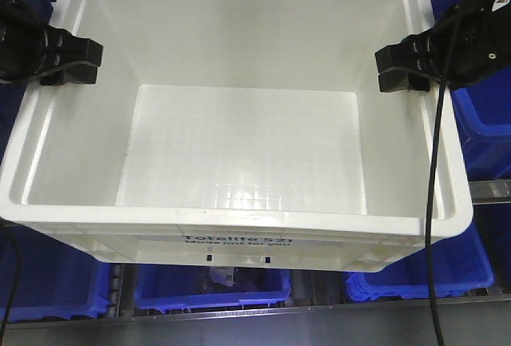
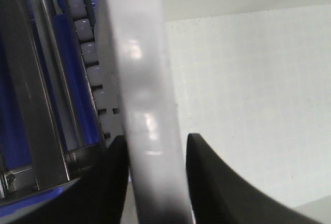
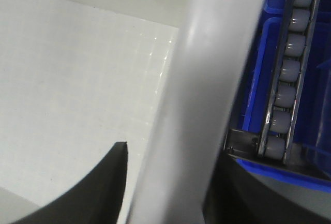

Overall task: Move bin from left to right shelf
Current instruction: 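Hold the tote by both rims while the base backs away from the shelf, then keep the tote gripped with both grippers while the base turns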

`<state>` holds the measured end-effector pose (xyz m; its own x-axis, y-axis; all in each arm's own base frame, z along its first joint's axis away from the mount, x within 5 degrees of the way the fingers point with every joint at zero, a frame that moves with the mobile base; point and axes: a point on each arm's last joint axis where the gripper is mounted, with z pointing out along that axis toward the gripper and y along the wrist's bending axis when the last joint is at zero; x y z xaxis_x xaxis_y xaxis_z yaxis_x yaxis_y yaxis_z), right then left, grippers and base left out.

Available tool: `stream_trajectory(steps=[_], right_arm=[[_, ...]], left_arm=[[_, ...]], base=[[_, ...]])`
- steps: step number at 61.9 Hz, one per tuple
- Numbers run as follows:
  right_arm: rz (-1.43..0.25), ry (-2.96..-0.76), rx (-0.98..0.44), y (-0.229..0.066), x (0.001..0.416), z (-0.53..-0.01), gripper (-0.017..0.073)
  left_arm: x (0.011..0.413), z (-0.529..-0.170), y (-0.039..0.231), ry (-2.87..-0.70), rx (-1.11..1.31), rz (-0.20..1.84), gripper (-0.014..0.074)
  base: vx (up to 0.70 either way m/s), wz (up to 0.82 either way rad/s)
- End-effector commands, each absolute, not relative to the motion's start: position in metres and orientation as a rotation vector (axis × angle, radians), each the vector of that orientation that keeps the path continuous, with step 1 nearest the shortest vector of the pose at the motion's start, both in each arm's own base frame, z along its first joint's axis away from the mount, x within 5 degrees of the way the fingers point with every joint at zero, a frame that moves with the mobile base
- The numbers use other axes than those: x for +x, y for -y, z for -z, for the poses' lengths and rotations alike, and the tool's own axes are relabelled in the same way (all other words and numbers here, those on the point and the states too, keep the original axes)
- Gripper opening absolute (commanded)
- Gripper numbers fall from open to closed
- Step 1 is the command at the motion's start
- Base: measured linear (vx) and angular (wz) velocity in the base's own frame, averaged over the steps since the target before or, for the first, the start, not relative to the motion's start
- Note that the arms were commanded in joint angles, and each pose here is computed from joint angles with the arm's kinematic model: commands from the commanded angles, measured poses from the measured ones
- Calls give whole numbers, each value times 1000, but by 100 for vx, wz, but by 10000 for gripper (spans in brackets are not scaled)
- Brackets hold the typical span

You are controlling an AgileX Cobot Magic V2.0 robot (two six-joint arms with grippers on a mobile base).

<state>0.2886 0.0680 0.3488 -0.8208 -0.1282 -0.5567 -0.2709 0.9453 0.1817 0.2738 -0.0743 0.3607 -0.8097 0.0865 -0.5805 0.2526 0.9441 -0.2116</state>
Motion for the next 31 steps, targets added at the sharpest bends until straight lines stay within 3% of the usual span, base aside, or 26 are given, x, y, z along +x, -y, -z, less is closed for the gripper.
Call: stream_trajectory(steps=[1,31], right_arm=[[-298,-2372,-272,-63,288,-377,-4],[-298,-2373,-272,-63,288,-377,-4]], left_arm=[[266,-393,76,-2328,267,405,-5],[266,-393,76,-2328,267,405,-5]], base=[[-10,-5],[-11,-7]])
